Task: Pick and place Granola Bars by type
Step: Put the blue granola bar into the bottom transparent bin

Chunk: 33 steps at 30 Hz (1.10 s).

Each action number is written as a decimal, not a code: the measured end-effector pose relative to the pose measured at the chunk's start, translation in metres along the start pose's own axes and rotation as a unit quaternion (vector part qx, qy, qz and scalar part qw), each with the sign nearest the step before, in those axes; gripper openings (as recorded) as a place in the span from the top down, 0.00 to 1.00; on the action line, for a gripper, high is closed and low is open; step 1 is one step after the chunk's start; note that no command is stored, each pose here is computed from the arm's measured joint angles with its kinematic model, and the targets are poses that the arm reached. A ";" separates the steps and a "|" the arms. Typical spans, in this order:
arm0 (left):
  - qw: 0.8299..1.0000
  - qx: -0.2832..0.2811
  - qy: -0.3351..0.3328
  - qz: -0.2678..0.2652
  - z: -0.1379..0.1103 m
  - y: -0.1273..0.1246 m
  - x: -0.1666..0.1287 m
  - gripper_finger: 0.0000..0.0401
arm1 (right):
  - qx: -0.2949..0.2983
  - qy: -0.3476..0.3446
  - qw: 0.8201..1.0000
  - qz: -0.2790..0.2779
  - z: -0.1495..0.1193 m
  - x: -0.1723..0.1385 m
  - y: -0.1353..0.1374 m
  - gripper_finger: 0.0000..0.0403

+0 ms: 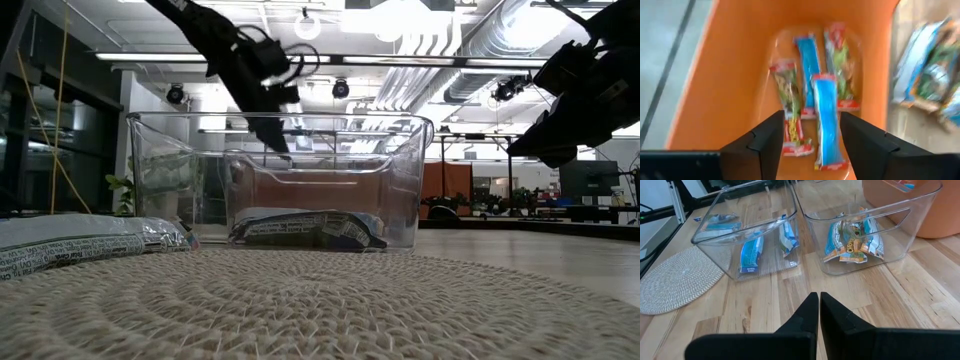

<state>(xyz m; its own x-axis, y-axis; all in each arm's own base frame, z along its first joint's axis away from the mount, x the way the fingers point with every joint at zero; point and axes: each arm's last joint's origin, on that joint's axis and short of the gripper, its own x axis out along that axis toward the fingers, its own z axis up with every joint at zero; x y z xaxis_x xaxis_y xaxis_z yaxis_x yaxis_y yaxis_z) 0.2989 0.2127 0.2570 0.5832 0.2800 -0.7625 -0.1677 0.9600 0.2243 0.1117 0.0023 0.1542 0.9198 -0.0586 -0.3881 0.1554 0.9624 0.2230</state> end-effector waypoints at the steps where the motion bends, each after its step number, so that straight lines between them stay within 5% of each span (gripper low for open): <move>1: 1.000 0.002 -0.012 0.001 0.002 0.000 -0.007 0.53 | 0.000 0.000 1.000 0.000 0.000 0.000 0.000 1.00; 7: 0.992 -0.030 -0.122 0.026 0.022 0.001 -0.065 0.54 | 0.000 0.000 1.000 0.000 0.000 0.000 0.000 1.00; 13: 0.971 -0.134 -0.194 0.034 0.022 -0.009 -0.140 0.54 | 0.000 0.000 1.000 0.000 0.000 0.000 0.000 1.00; 24: 0.893 -0.365 -0.263 -0.023 -0.018 -0.046 -0.256 0.54 | 0.000 0.000 1.000 0.000 0.000 0.000 0.000 1.00; 33: 0.843 -0.477 -0.240 -0.071 -0.065 -0.079 -0.305 0.54 | 0.000 0.000 1.000 0.000 0.000 0.000 0.000 1.00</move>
<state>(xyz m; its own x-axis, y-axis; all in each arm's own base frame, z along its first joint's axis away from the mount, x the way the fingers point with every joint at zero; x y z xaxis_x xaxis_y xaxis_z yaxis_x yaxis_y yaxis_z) 0.0828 0.0520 0.4329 0.8671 0.3477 -0.3568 -0.4981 0.6136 -0.6127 0.1117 0.0023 0.1541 0.9196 -0.0586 -0.3884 0.1554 0.9624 0.2227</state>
